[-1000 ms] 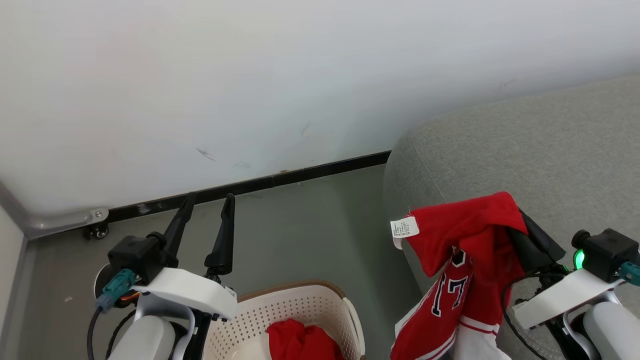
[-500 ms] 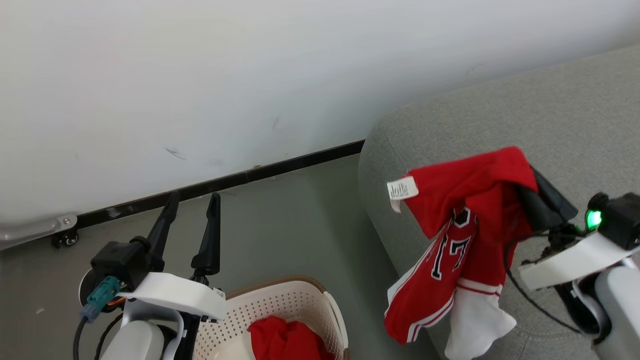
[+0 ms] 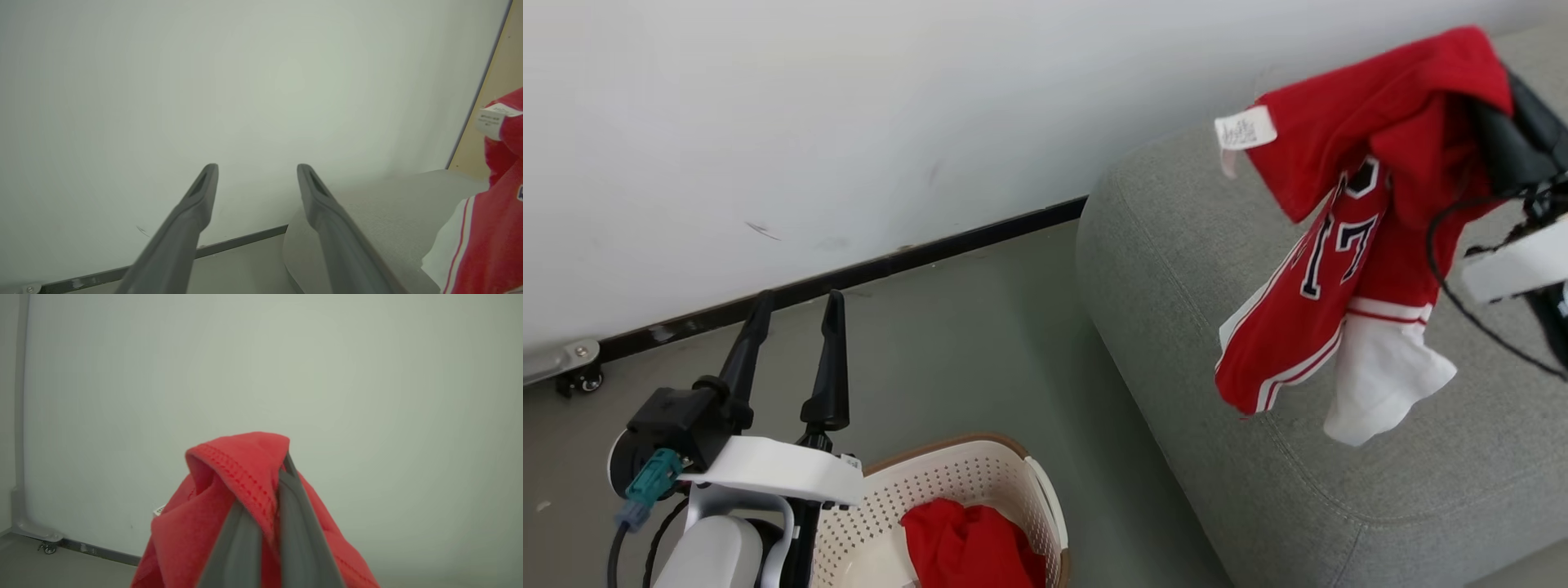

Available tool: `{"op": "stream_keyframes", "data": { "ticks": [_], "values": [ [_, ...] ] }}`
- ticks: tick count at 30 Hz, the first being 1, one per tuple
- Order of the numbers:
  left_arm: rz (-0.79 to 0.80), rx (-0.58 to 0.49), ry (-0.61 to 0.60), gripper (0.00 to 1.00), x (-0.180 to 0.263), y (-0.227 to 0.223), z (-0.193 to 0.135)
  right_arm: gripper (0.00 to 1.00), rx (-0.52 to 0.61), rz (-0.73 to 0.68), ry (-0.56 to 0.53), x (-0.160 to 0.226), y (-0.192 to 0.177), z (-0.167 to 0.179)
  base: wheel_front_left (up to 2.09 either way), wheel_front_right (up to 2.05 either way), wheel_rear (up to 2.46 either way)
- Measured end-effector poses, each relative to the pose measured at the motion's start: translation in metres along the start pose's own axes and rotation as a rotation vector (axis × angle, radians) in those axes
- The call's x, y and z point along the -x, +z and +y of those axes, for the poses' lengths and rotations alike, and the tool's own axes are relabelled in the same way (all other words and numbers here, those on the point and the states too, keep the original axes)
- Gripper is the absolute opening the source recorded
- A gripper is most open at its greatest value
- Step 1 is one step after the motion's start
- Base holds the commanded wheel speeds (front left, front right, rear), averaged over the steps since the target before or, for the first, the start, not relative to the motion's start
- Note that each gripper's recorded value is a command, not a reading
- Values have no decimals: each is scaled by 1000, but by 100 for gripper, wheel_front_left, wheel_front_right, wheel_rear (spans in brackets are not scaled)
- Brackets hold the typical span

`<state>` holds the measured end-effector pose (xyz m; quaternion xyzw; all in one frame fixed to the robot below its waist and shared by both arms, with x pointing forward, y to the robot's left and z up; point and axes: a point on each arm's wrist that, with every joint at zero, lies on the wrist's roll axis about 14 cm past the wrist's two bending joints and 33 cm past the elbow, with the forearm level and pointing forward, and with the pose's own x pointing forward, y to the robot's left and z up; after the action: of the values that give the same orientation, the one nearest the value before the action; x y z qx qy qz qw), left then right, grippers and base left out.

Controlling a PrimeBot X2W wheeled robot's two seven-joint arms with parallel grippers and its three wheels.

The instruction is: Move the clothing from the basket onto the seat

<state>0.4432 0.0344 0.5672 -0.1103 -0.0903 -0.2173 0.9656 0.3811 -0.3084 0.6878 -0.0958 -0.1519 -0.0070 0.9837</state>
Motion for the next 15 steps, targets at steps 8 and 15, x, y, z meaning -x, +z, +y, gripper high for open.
{"op": "stream_keyframes", "data": {
  "ticks": [8,15],
  "values": [
    [9,-14,5,100,-5,-7,8,0,29,51,-97,-13,13,-49,0,0,0],
    [30,-27,10,100,-8,-18,13,0,60,93,-189,-17,22,-93,0,0,0]
  ]
}}
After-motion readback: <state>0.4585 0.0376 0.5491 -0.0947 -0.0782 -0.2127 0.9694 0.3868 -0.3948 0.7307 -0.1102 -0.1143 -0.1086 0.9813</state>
